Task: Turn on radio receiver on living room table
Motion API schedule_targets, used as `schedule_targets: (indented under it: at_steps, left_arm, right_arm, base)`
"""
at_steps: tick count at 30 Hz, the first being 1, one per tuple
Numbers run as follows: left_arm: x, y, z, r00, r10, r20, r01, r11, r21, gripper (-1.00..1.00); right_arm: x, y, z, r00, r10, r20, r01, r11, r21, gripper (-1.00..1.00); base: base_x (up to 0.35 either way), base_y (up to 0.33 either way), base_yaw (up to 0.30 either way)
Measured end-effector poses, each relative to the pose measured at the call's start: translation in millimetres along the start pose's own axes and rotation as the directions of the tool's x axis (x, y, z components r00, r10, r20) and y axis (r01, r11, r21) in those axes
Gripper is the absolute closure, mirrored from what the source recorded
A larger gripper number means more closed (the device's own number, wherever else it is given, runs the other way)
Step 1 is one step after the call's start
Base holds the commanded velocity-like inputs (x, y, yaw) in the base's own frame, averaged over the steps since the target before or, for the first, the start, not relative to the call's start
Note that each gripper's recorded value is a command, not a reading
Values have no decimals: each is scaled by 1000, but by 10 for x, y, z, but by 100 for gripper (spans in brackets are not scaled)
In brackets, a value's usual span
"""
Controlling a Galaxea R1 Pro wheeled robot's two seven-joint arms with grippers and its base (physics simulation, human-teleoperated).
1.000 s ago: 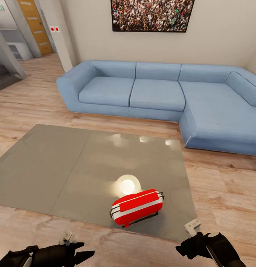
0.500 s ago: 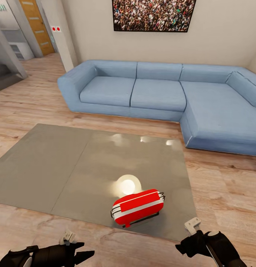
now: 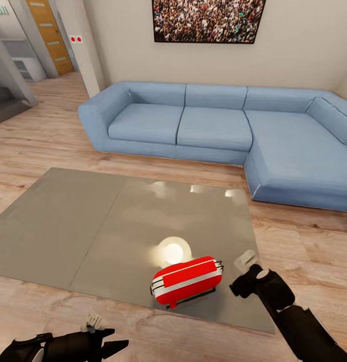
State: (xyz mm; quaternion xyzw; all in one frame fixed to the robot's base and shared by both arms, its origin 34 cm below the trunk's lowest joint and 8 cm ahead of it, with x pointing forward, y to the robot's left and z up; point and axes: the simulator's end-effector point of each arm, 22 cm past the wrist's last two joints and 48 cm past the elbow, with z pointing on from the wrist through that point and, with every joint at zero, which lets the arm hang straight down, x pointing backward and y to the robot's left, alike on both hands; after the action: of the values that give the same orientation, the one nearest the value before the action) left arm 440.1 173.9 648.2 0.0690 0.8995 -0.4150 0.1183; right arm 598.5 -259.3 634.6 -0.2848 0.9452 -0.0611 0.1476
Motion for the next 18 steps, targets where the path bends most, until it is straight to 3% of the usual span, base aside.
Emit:
schedule_targets:
  at_steps: [2,7,18]
  left_arm:
    - [-2,-33,32,1000,-3,3,3,1000,7,-100]
    - [-4,-76,73,1000,-6,7,6,1000,16,-100]
    - [-4,-85,82,1000,-7,8,7,1000,18,-100]
  right_arm:
    - [-609,-89,-125,994,-60,94,59,998,13,-100]
    - [-1251,-170,-342,976,-105,193,109,994,-7,-100]
    - [-1625,-78,-556,957,-136,256,165,982,-97,-100]
  base:
    - [0,0,0]
    - [0,0,0]
    - [0,0,0]
